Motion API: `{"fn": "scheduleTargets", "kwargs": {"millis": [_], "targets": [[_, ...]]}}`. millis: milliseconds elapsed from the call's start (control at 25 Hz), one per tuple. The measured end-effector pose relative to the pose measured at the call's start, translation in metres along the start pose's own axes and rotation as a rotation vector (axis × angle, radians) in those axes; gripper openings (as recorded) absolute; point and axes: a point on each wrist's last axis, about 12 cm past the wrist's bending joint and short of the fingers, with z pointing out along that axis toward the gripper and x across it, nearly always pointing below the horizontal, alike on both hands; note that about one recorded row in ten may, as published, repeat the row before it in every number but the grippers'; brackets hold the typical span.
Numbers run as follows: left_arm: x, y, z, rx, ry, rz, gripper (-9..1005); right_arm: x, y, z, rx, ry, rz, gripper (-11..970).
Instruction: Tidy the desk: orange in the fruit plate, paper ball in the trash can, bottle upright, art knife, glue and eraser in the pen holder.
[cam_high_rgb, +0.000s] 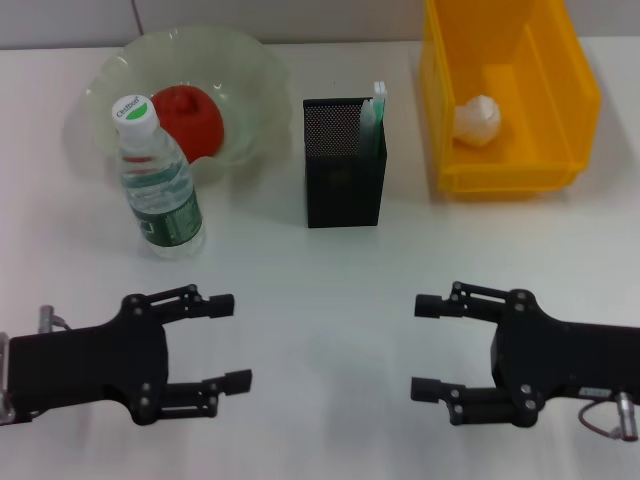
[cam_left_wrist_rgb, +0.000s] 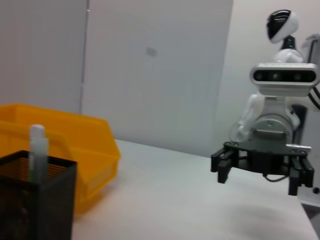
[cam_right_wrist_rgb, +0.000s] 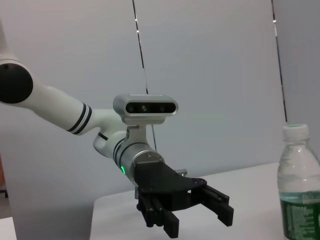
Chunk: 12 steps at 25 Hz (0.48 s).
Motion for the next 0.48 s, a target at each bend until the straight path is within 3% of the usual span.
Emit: {"fn": "scheduleTargets", "kwargs": {"millis": [480], "targets": [[0.004, -0.005, -0.008, -0.041, -0.023, -0.020, 811, -0.003, -0.012, 0.017, -0.019, 0.005, 0.010, 792]]}}
